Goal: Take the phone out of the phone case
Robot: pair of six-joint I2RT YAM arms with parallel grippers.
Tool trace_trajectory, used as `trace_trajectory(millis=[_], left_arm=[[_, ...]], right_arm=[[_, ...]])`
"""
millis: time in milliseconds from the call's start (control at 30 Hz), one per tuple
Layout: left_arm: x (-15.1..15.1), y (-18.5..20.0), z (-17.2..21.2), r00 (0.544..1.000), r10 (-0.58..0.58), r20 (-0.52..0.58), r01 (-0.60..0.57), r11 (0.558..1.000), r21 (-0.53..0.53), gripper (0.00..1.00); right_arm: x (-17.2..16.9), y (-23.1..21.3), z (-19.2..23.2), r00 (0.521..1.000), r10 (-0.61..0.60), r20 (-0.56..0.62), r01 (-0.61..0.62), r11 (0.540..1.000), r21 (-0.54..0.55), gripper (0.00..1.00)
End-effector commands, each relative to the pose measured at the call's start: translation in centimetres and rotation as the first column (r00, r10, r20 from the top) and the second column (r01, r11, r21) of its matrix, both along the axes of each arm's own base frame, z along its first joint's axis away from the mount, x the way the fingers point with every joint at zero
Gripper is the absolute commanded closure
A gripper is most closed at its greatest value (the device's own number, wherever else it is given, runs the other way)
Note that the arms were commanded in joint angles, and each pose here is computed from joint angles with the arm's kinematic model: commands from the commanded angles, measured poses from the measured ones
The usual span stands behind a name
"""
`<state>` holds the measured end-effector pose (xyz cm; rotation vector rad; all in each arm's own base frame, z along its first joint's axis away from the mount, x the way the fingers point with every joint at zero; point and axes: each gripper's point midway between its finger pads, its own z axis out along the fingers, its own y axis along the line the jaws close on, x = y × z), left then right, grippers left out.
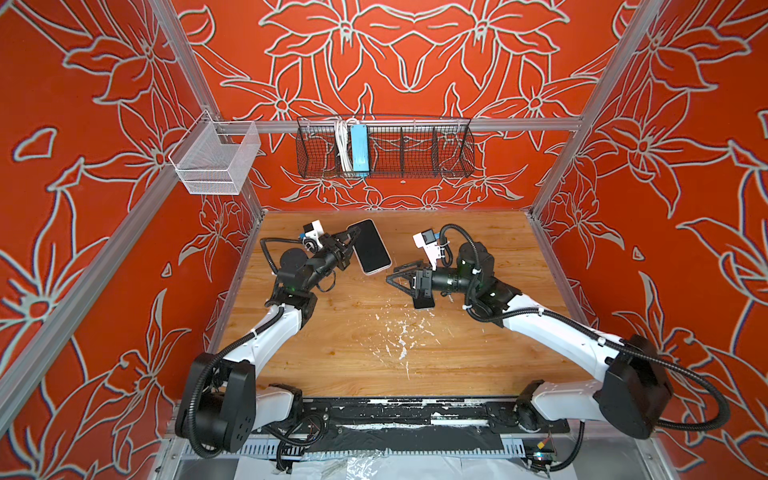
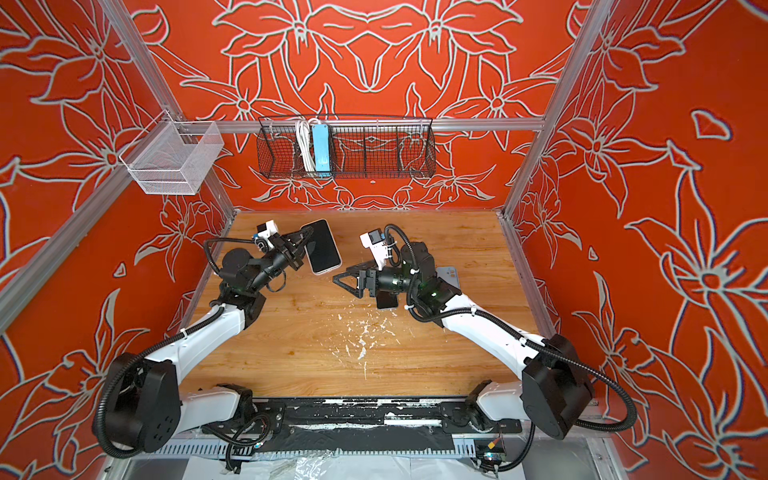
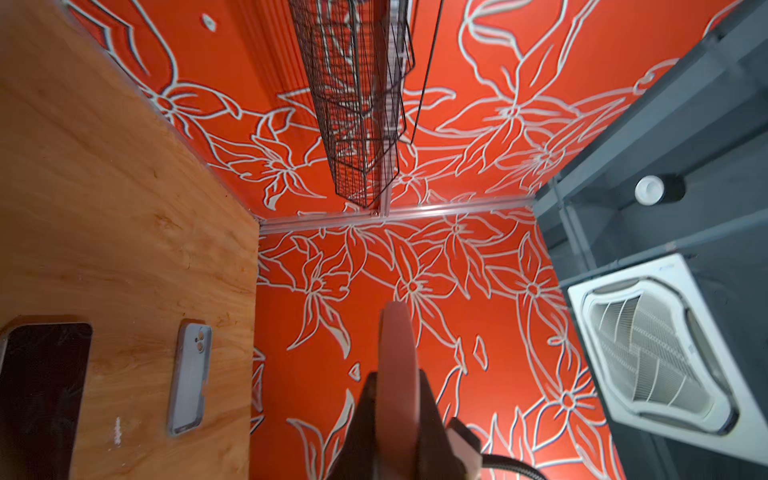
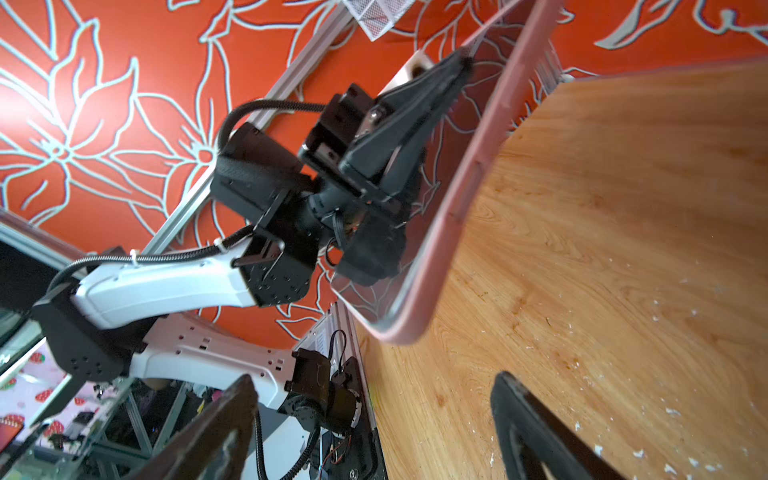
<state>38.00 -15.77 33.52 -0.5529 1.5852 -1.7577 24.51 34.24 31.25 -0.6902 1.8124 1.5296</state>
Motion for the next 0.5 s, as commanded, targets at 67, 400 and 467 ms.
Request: trace_trajectory(millis=[67, 400, 467], left_arm=[[-1.6, -3.7, 3.8, 0.933, -0.299, 0.200, 0.258, 0.944, 0.207, 1.00], [-2.4, -6.0, 4.3, 0.779, -0.567, 0.269, 0.471, 0.811, 0.347, 1.00], [-2.7, -6.1, 4.2, 0.764, -0.583, 0.276, 0.482, 0.800, 0.357, 1.00]], right_arm=[[-2.6, -0.3, -0.8, 0.978, 0.175, 0.111, -0.159, 0.977, -0.146, 0.14], [-2.8, -1.5, -1.4, 0.952, 0.227, 0.205, -0.150, 0.931, -0.332, 0.34], [-2.4, -1.6, -1.7, 0.953, 0.219, 0.209, -0.134, 0.925, -0.357, 0.36]])
